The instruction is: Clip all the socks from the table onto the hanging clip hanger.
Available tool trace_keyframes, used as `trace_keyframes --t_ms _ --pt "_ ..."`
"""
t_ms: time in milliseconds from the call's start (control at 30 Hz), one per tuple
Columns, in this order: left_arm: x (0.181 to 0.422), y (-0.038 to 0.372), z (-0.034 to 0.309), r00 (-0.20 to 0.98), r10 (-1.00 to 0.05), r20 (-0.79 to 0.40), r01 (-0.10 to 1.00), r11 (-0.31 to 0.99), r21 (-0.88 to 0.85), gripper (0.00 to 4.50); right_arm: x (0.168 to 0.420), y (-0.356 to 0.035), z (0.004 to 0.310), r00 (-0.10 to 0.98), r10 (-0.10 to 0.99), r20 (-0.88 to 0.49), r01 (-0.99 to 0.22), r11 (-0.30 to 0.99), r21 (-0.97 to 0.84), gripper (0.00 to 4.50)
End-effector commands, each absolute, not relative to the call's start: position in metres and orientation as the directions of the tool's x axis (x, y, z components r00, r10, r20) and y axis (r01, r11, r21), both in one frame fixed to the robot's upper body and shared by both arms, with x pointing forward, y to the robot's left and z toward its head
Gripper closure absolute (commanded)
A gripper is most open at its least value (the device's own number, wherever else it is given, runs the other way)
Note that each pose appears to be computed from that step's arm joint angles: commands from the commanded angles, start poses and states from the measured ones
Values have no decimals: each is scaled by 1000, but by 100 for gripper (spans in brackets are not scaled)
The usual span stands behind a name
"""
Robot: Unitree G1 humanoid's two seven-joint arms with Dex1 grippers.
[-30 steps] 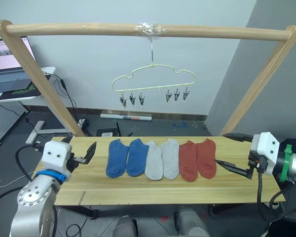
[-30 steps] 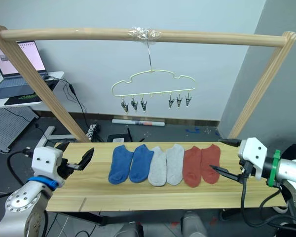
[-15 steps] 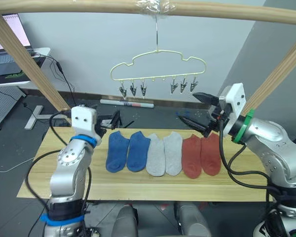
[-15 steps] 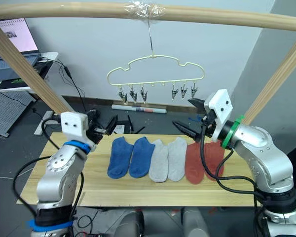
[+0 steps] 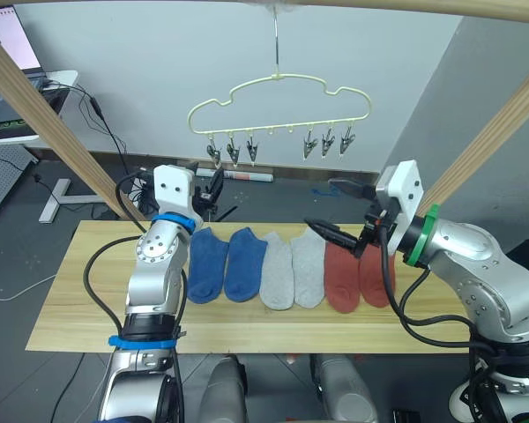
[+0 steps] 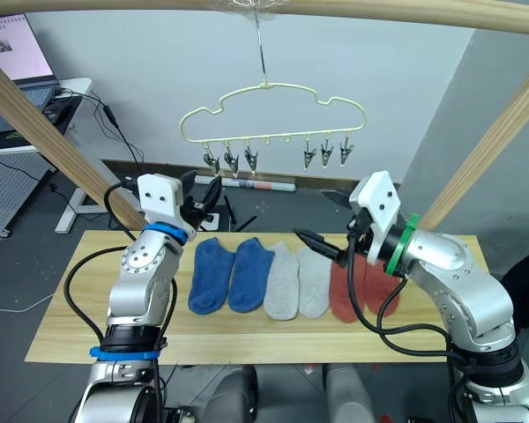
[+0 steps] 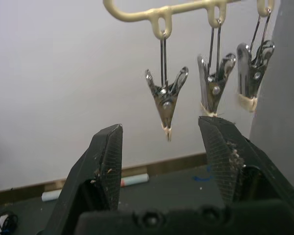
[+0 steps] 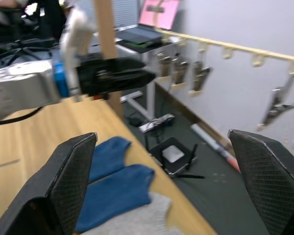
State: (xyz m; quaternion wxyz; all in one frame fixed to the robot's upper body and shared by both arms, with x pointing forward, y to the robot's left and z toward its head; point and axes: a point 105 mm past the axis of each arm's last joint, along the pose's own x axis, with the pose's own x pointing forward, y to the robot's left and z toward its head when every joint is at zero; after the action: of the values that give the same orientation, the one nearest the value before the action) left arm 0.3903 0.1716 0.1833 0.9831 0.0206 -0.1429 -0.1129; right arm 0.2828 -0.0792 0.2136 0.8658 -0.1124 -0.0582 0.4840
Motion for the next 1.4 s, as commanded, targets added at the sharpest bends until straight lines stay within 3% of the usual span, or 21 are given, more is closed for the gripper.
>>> trace_keyframes --t_ms 33,333,933,1033,1233,1333,1400 --pt "396 168 204 906 -222 360 203 975 90 181 271 -70 225 472 882 21 -838 456 -299 0" --pt "405 170 215 893 -169 416 151 986 75 181 274 -61 229 433 901 27 -854 420 -307 0" --pt "405 164 227 870 -182 458 160 983 85 181 280 -60 233 430 902 41 -852 421 -313 0" --pt "405 163 229 867 -189 461 163 982 96 231 280 -61 233 433 901 40 -850 423 -313 0" --pt "405 163 230 865 -189 466 161 982 100 398 281 -63 230 449 893 34 -844 436 -312 0" --pt "404 164 230 865 -187 466 159 982 99 448 283 -66 228 474 880 32 -834 460 -305 0" --pt "403 163 231 864 -188 468 159 982 101 448 290 -75 223 532 847 25 -804 514 -299 0"
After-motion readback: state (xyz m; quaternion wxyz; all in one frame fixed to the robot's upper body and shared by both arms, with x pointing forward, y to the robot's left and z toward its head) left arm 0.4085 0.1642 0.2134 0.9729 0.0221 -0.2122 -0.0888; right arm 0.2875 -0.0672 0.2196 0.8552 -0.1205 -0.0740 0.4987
